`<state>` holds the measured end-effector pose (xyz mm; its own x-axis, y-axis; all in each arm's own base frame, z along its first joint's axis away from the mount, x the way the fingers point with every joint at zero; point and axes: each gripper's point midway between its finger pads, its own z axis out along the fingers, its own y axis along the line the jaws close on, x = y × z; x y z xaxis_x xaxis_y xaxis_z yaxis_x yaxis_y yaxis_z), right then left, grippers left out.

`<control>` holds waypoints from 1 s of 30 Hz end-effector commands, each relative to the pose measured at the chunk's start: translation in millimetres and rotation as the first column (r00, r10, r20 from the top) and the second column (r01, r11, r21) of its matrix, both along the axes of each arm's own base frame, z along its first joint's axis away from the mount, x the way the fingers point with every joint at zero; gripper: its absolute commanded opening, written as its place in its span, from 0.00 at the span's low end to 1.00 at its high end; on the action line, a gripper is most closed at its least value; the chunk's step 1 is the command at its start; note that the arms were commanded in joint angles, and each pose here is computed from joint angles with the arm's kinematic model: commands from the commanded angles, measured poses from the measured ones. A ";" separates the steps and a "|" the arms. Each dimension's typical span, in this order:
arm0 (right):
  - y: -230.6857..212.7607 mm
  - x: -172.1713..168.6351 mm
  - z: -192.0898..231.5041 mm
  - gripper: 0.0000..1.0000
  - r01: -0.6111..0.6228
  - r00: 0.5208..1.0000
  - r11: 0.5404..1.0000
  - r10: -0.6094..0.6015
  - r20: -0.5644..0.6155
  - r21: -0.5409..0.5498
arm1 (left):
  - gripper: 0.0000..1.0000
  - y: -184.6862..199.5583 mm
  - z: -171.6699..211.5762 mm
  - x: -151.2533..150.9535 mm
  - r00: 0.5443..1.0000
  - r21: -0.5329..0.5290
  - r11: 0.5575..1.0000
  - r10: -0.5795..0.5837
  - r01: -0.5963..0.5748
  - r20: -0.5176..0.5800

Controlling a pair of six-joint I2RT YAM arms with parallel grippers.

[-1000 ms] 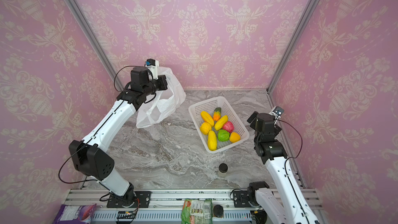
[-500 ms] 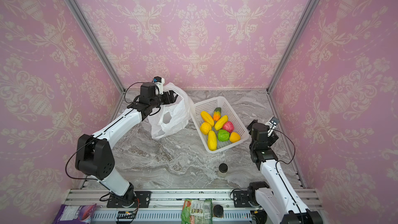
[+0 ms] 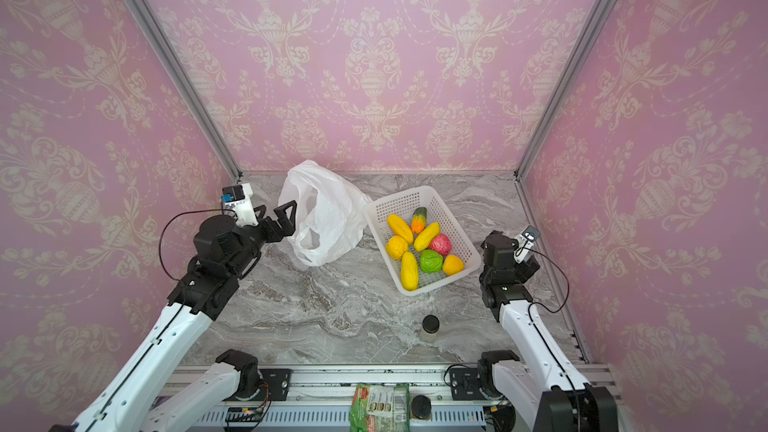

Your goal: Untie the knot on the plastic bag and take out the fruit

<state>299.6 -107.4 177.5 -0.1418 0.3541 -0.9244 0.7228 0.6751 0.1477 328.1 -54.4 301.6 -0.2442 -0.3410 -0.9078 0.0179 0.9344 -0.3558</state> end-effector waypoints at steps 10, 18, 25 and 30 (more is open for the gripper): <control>-19.1 40.2 -83.1 1.00 -0.022 0.954 0.997 0.045 -0.295 0.080 | 0.99 182.7 -156.1 -38.9 0.720 0.246 0.722 0.684 -0.646 -0.117; 26.4 72.0 -93.2 1.00 -0.317 0.914 0.930 0.352 -0.200 0.187 | 0.99 161.7 -193.9 -4.5 0.831 0.243 0.826 0.545 -0.509 -0.114; 69.7 73.1 -67.1 1.00 -0.540 0.840 0.839 0.542 -0.021 0.064 | 0.99 141.2 -209.3 23.7 0.893 0.203 0.900 0.419 -0.385 -0.165; 84.3 76.4 -67.5 1.00 -0.580 0.814 0.815 0.580 -0.044 0.020 | 0.99 137.3 -205.5 31.3 0.910 0.191 0.911 0.392 -0.364 -0.134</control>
<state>368.6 -31.5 95.8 -0.4154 0.2529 -0.8738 0.2675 0.9521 0.1484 347.1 86.9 82.2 -0.3157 -0.3169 -0.8944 -0.4460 0.8815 -0.1549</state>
